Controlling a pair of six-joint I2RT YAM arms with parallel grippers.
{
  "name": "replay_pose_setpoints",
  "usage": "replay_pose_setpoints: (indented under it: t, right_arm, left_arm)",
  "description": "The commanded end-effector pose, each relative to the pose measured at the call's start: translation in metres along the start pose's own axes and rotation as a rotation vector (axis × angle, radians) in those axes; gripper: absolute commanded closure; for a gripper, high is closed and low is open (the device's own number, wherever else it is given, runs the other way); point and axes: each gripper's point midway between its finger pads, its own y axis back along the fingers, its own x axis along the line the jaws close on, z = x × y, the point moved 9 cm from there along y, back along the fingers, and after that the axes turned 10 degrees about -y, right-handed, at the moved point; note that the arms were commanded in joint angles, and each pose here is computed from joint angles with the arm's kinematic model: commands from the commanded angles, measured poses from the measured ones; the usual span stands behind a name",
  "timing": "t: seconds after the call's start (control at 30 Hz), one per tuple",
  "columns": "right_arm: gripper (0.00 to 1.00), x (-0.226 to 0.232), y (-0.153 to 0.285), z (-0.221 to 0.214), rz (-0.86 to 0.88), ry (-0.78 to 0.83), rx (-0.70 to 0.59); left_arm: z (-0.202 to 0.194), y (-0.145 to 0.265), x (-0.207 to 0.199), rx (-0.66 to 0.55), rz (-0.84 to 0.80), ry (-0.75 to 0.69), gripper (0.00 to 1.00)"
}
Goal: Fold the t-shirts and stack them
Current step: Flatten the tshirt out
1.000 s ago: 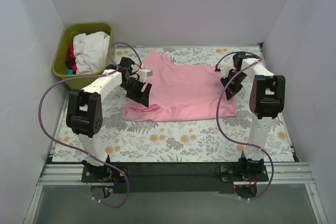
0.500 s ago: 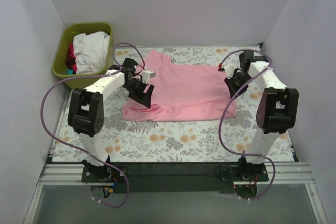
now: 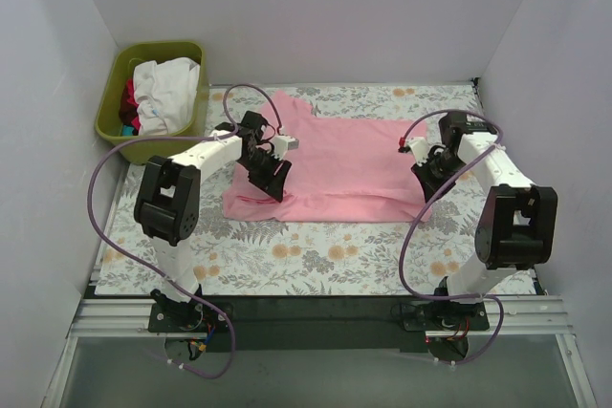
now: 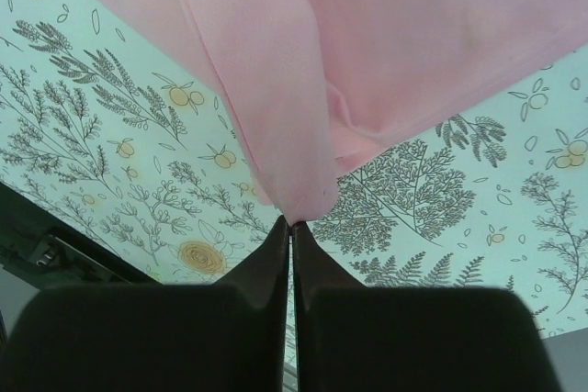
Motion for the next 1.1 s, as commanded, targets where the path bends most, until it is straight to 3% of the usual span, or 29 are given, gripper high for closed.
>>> replay_pose_setpoints:
  t: [0.0,0.07,0.1,0.2,0.43,0.67,0.73,0.77,0.83,0.87,0.97,1.07]
  right_arm:
    - [0.99,0.005,0.003,-0.012,0.003,0.037,0.015]
    - [0.99,0.006,0.000,-0.017,0.004,0.048,0.032]
    - [0.99,0.006,0.001,-0.018,-0.001,0.052,0.030]
    - [0.99,0.007,0.000,-0.024,-0.007,0.072,0.043]
    - [0.99,0.007,0.000,-0.043,-0.011,0.104,0.066]
    - [0.99,0.014,-0.008,-0.066,0.017,0.205,0.127]
    - [0.99,0.018,-0.011,-0.077,0.049,0.253,0.169]
    - [0.99,0.020,-0.011,-0.081,0.061,0.277,0.187]
    - [0.90,0.024,-0.011,-0.094,0.073,0.351,0.232]
    - [0.81,0.028,-0.006,-0.101,0.080,0.374,0.245]
    - [0.63,0.033,0.006,-0.102,0.075,0.424,0.216]
    - [0.57,0.031,0.019,-0.083,0.069,0.380,0.142]
  left_arm:
    - [0.016,0.010,-0.004,-0.060,0.022,-0.067,0.56]
    - [0.015,0.016,-0.010,-0.055,0.012,-0.074,0.67]
    - [0.016,0.023,-0.014,-0.064,0.013,-0.090,0.81]
    - [0.013,0.042,-0.030,-0.067,0.008,-0.109,0.97]
    - [-0.014,0.066,-0.081,-0.005,-0.064,-0.152,1.00]
    - [-0.069,0.049,-0.131,0.192,-0.186,-0.202,1.00]
    - [-0.079,0.046,-0.140,0.239,-0.217,-0.225,0.94]
    - [-0.083,0.048,-0.144,0.264,-0.230,-0.231,0.75]
    - [-0.087,0.050,-0.150,0.283,-0.249,-0.256,0.58]
    - [-0.086,0.054,-0.151,0.287,-0.250,-0.259,0.50]
    - [-0.080,0.063,-0.152,0.258,-0.216,-0.283,0.45]
    - [-0.065,0.069,-0.141,0.168,-0.148,-0.253,0.44]
